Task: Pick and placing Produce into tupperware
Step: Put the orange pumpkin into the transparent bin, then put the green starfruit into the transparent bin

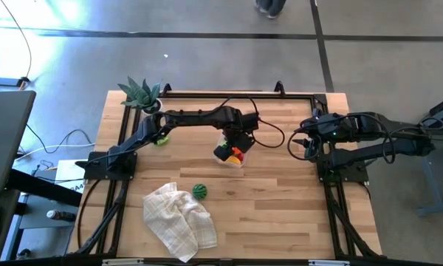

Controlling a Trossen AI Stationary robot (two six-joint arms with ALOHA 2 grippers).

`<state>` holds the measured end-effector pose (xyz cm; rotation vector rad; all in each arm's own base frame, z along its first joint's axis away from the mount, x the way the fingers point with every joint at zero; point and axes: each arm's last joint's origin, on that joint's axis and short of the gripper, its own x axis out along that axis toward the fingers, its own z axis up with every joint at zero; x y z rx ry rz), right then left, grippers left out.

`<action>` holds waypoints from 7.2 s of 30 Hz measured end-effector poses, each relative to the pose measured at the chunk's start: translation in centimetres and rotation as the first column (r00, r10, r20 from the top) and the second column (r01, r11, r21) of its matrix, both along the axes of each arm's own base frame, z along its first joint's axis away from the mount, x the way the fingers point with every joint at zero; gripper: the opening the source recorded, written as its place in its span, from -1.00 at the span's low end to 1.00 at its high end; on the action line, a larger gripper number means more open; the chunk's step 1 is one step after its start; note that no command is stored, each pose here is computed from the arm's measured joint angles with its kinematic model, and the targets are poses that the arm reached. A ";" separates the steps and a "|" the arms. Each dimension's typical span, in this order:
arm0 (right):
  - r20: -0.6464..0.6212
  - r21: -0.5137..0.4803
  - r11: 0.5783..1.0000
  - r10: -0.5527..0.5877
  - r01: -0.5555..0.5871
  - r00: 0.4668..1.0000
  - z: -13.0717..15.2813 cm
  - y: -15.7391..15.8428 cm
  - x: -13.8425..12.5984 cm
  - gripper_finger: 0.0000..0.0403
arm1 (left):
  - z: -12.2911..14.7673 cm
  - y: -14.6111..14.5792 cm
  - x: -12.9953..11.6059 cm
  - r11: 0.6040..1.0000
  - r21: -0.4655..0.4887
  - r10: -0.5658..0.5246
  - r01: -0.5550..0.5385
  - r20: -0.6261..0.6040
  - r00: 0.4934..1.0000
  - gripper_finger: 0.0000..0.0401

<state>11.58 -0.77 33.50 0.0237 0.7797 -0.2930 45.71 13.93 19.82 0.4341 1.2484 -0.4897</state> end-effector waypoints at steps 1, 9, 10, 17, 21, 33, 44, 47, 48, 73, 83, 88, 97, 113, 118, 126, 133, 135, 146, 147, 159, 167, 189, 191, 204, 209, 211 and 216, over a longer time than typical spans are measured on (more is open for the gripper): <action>0.000 0.000 1.000 0.000 0.000 1.000 0.0 0.0 0.0 -0.22 | -0.2 0.0 -0.1 1.000 -0.002 0.000 0.000 -0.006 1.000 0.14; 0.000 0.000 1.000 0.000 0.000 1.000 0.0 0.0 0.0 -0.22 | -0.6 -0.1 -0.1 1.000 -0.015 -0.001 0.001 -0.003 1.000 0.14; 0.000 0.000 1.000 0.000 0.000 1.000 0.0 0.0 0.0 -0.22 | -0.6 0.0 0.0 1.000 -0.014 -0.001 0.001 0.001 1.000 0.14; 0.000 0.000 1.000 0.000 0.000 1.000 0.0 0.0 0.0 -0.22 | -0.6 -0.1 -0.1 1.000 -0.018 -0.002 0.002 -0.005 1.000 0.15; 0.000 0.000 1.000 0.000 0.000 1.000 0.0 0.0 0.0 -0.22 | -0.6 -0.1 0.0 1.000 -0.017 -0.002 0.002 -0.001 1.000 0.15; 0.000 0.000 1.000 0.000 0.000 1.000 0.0 0.0 0.0 -0.22 | -0.6 0.0 0.1 1.000 0.009 0.024 -0.024 0.009 1.000 0.40; 0.001 0.000 1.000 0.000 0.000 1.000 0.0 0.0 0.0 -0.22 | -0.6 0.0 0.1 0.999 0.011 0.032 -0.032 0.006 0.999 0.43; 0.000 0.000 1.000 0.000 0.000 1.000 0.0 0.0 0.0 -0.22 | 0.0 0.0 -0.1 0.999 0.002 0.049 -0.049 -0.013 0.999 0.38; 0.000 0.000 1.000 0.000 0.000 1.000 0.0 0.0 0.0 -0.22 | 0.3 0.0 -0.1 0.999 0.001 0.049 -0.049 -0.015 0.999 0.37; 0.000 0.000 1.000 0.000 0.000 1.000 0.0 0.0 0.0 -0.22 | 6.9 0.3 -3.5 0.981 0.067 0.194 -0.184 -0.212 0.958 0.26; 0.000 0.000 1.000 0.000 0.000 1.000 0.0 0.0 0.0 -0.22 | 6.5 1.0 -3.6 0.967 0.052 0.253 -0.248 -0.220 0.942 0.23; 0.000 0.000 1.000 0.000 0.000 1.000 0.0 0.0 0.0 -0.22 | 6.5 2.1 -4.0 0.954 0.057 0.298 -0.293 -0.222 0.928 0.18; 0.000 0.000 1.000 0.000 0.000 1.000 0.0 0.0 0.0 -0.22 | 9.0 5.1 -6.5 0.903 0.057 0.429 -0.425 -0.166 0.888 0.12; 0.000 0.000 1.000 0.001 -0.001 1.000 0.0 0.0 0.0 -0.22 | 15.9 5.8 -12.6 0.801 0.135 0.590 -0.583 -0.019 0.807 0.12; 0.000 0.000 1.000 0.000 0.000 1.000 0.0 0.0 0.0 -0.22 | 14.1 4.6 -15.8 0.779 0.154 0.626 -0.608 -0.146 0.766 0.12; 0.000 0.000 1.000 0.000 0.000 1.000 0.0 0.0 0.0 -0.22 | 11.0 1.6 -20.8 0.688 0.148 0.725 -0.710 -0.112 0.679 0.12; 0.000 0.000 1.000 0.000 0.000 1.000 0.0 0.0 0.0 -0.22 | 7.7 0.1 -24.7 0.569 0.181 0.823 -0.802 -0.113 0.557 0.12; 0.000 0.000 1.000 0.000 0.000 1.000 0.0 0.0 0.0 -0.22 | 6.7 -0.1 -25.5 0.536 0.231 0.844 -0.812 -0.130 0.520 0.12; 0.000 0.000 1.000 0.000 0.000 1.000 0.0 0.0 0.0 -0.22 | 1.2 -0.5 -27.7 0.483 0.254 0.871 -0.838 -0.242 0.428 0.12; 0.000 0.000 1.000 0.000 0.000 1.000 0.0 0.0 0.0 -0.22 | 0.9 -0.5 -27.9 0.479 0.258 0.872 -0.839 -0.251 0.421 0.12; 0.000 0.000 1.000 0.000 0.000 1.000 0.0 0.0 0.0 -0.22 | 0.6 -0.3 -27.8 0.484 0.253 0.871 -0.838 -0.227 0.435 0.12; 0.000 0.000 1.000 0.000 0.000 1.000 0.0 0.0 0.0 -0.22 | 0.6 0.1 -27.4 0.491 0.250 0.871 -0.835 -0.176 0.459 0.12; 0.000 0.000 1.000 0.000 0.000 1.000 0.0 0.0 0.0 -0.22 | -2.5 -0.8 -28.7 0.469 0.278 0.881 -0.838 -0.212 0.423 0.12; 0.000 0.000 1.000 0.000 0.000 1.000 0.0 0.0 0.0 -0.22 | -2.6 -0.8 -28.7 0.475 0.278 0.878 -0.835 -0.211 0.430 0.12; 0.000 0.000 1.000 0.000 0.000 1.000 0.0 0.0 0.0 -0.22 | -4.3 -1.4 -29.3 0.508 0.255 0.857 -0.823 -0.242 0.454 0.12; 0.000 0.000 1.000 0.000 0.000 1.000 0.0 0.0 0.0 -0.22 | -4.5 -1.4 -29.2 0.523 0.231 0.849 -0.820 -0.229 0.477 0.12; 0.000 0.000 1.000 0.000 0.000 1.000 0.0 0.0 0.0 -0.22 | -4.5 -1.4 -29.2 0.523 0.229 0.849 -0.821 -0.228 0.478 0.12; 0.000 0.000 1.000 0.000 0.000 1.000 0.0 0.0 0.0 -0.22 | -4.5 -1.4 -29.2 0.530 0.227 0.844 -0.817 -0.229 0.485 0.12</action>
